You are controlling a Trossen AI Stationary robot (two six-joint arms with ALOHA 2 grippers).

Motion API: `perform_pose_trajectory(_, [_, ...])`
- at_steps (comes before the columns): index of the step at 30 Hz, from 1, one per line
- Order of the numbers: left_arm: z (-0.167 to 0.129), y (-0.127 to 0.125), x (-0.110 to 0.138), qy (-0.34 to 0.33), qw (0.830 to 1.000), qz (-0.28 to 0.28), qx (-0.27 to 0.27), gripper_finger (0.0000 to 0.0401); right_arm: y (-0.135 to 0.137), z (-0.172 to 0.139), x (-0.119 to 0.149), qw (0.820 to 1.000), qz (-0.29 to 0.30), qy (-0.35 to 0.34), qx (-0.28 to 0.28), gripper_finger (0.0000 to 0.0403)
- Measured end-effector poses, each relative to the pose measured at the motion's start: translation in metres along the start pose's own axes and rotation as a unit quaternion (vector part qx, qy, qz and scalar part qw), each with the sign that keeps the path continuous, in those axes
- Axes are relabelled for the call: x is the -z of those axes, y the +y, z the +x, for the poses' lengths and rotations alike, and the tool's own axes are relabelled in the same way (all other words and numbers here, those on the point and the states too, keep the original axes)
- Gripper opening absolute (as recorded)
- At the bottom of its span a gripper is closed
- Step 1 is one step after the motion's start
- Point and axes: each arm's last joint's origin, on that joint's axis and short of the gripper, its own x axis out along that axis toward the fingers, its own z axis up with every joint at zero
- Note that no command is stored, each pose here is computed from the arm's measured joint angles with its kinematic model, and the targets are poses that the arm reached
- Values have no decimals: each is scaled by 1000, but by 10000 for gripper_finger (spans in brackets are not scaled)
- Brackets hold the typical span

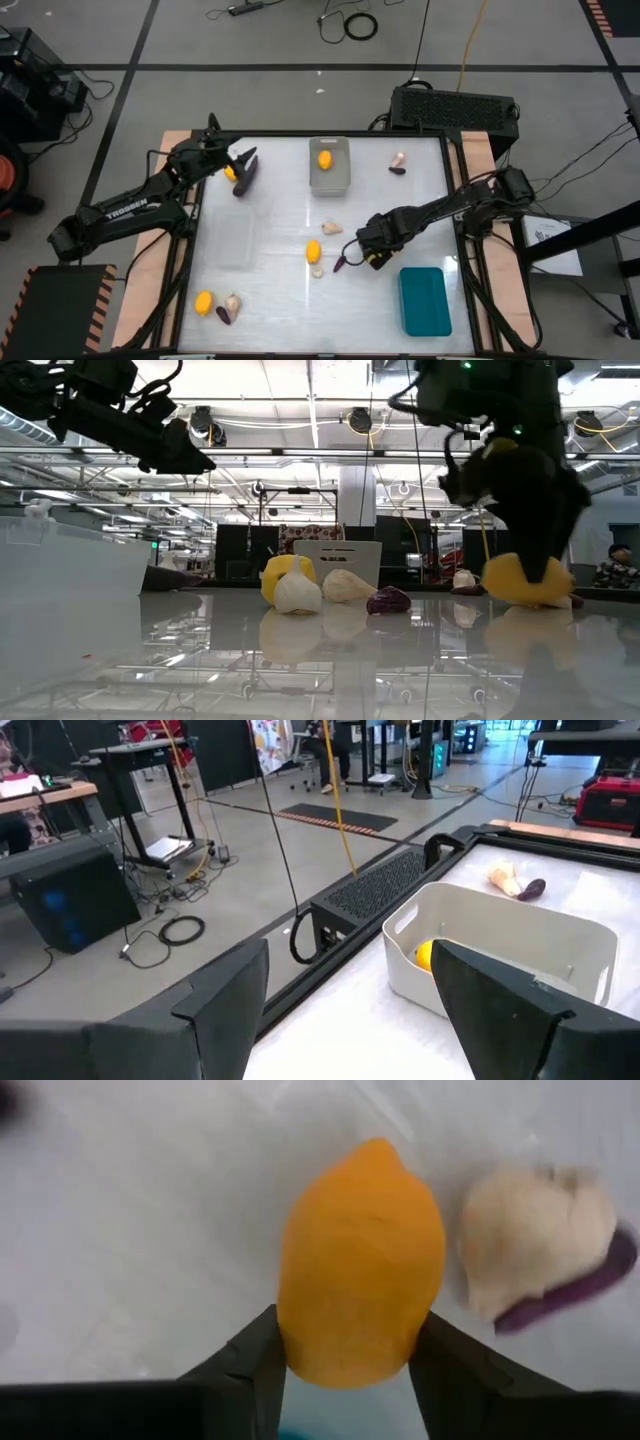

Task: Sort produce into baskets
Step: Put the lemon into the gray bin

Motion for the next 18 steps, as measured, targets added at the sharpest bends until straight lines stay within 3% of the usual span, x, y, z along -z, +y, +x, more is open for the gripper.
perform_pose_trajectory(5, [0, 0, 3, 13, 1000, -1, 2, 287, 10, -27, -21, 997, -56, -33, -44, 164])
perform_pose_trajectory(8, [0, 0, 3, 17, 1000, 0, 2, 287, 14, -48, -38, 990, -96, -94, -48, 187])
perform_pose_trajectory(14, [0, -1, 5, 24, 1000, 0, 4, 287, 11, -80, -79, 954, -130, -271, 0, 195])
perform_pose_trajectory(18, [0, -1, 5, 26, 1000, 0, 6, 287, 5, -86, -105, 930, -141, -340, -12, 189])
